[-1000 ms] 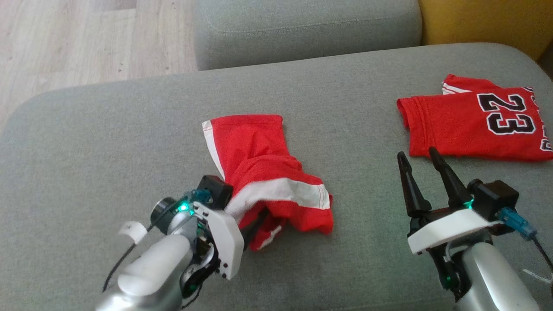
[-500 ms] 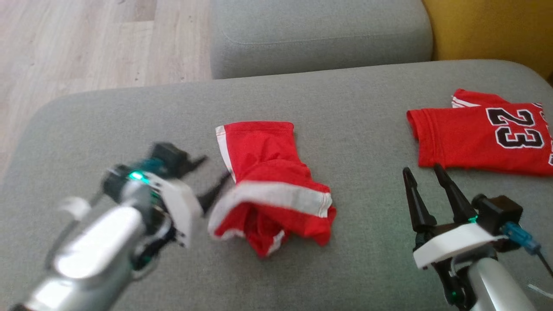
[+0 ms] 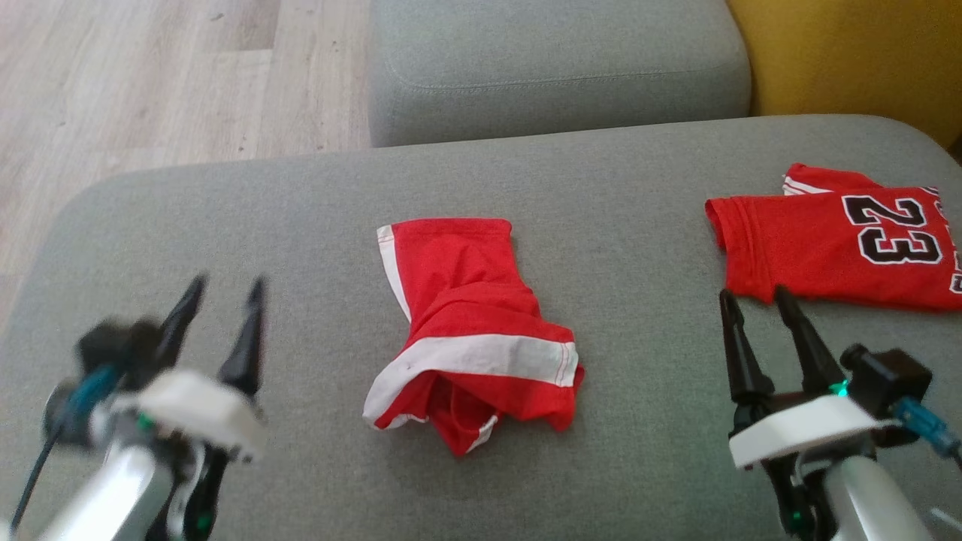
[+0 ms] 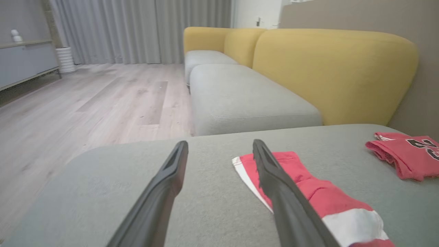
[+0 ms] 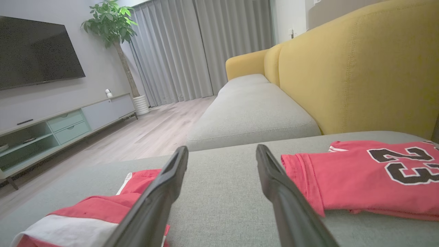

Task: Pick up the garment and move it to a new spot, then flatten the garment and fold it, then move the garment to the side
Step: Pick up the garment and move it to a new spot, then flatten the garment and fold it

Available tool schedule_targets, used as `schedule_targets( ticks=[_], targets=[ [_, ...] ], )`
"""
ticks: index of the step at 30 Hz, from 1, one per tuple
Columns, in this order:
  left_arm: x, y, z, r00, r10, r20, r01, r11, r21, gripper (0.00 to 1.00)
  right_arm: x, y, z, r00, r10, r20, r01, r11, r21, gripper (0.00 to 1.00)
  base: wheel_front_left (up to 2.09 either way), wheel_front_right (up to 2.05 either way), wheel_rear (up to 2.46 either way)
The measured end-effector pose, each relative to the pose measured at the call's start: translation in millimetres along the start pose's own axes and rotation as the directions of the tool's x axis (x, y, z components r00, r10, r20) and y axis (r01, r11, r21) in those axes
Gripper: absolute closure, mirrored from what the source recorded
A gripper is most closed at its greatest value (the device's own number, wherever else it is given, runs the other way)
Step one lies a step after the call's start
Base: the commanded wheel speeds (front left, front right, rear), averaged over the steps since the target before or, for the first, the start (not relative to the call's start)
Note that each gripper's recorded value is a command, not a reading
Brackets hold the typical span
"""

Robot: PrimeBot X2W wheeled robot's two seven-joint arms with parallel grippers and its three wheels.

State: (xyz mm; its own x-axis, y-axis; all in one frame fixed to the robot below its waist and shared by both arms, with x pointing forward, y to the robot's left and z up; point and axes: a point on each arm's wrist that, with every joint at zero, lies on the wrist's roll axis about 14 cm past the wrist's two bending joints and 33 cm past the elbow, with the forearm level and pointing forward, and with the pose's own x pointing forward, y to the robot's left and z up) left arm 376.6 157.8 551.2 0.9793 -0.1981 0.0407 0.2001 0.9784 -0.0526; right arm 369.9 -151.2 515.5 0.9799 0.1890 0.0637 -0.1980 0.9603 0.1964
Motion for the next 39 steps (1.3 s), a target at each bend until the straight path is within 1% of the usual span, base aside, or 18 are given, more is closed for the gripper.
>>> schedule_targets(
  ticks=[2,4,7,12,18,28,32,34,36,37,39],
  targets=[
    [-13.4,16.4,-11.4,0.997,0.082,-0.002,-0.082,0.996,-0.023,0.00,-4.0,0.5,-3.9,1.000,-0.005,-0.006,0.005,1.000,0.009,0.00,0.00,0.00,0.00],
    [-26.2,30.1,-23.1,0.989,0.147,-0.022,-0.148,0.989,-0.021,0.00,-6.5,-0.7,-7.5,1.000,-0.010,-0.015,0.011,1.000,0.012,0.00,0.00,0.00,0.00],
    [-37.2,36.7,-26.5,0.977,0.211,-0.012,-0.212,0.976,-0.048,0.00,-7.9,-0.7,-9.9,1.000,-0.011,-0.019,0.011,1.000,0.013,0.00,0.00,0.00,0.00],
    [-50.4,23.7,-39.8,0.976,0.218,-0.022,-0.220,0.971,-0.099,0.00,-6.1,1.5,-9.3,1.000,-0.003,-0.016,0.003,1.000,0.012,0.00,0.00,0.00,0.00],
    [-52.5,29.2,-38.8,0.976,0.217,-0.001,-0.217,0.972,-0.087,0.00,-7.6,4.4,-11.3,1.000,0.005,-0.029,-0.005,1.000,0.013,0.00,0.00,0.00,0.00],
    [-52.2,31.7,-44.4,0.975,0.222,-0.002,-0.221,0.971,-0.088,0.00,-8.2,5.5,-14.9,0.999,0.008,-0.049,-0.008,1.000,0.013,0.00,0.00,0.00,0.00],
    [-53.4,33.3,-45.1,0.973,0.232,0.001,-0.231,0.968,-0.094,0.00,-7.5,13.6,-29.8,0.992,0.033,-0.124,-0.029,0.999,0.032,0.00,0.00,0.00,0.00],
    [-55.2,34.8,-46.1,0.972,0.235,0.000,-0.234,0.968,-0.094,0.00,-6.5,20.9,-44.8,0.979,0.056,-0.195,-0.045,0.997,0.063,0.00,0.00,0.00,0.00],
    [-57.2,36.6,-46.2,0.970,0.245,0.001,-0.244,0.965,-0.096,0.00,-5.1,31.4,-67.2,0.945,0.097,-0.313,-0.070,0.993,0.095,0.00,0.00,0.00,0.00],
    [-63.1,40.3,-48.4,0.964,0.267,-0.003,-0.266,0.958,-0.105,0.00,3.2,54.2,-89.9,0.871,0.182,-0.457,-0.133,0.982,0.137,0.00,0.00,0.00,0.00],
    [-67.2,44.8,-48.6,0.959,0.285,-0.002,-0.283,0.953,-0.105,0.00,12.2,66.7,-97.5,0.824,0.226,-0.520,-0.160,0.972,0.170,0.00,0.00,0.00,0.00]
  ],
)
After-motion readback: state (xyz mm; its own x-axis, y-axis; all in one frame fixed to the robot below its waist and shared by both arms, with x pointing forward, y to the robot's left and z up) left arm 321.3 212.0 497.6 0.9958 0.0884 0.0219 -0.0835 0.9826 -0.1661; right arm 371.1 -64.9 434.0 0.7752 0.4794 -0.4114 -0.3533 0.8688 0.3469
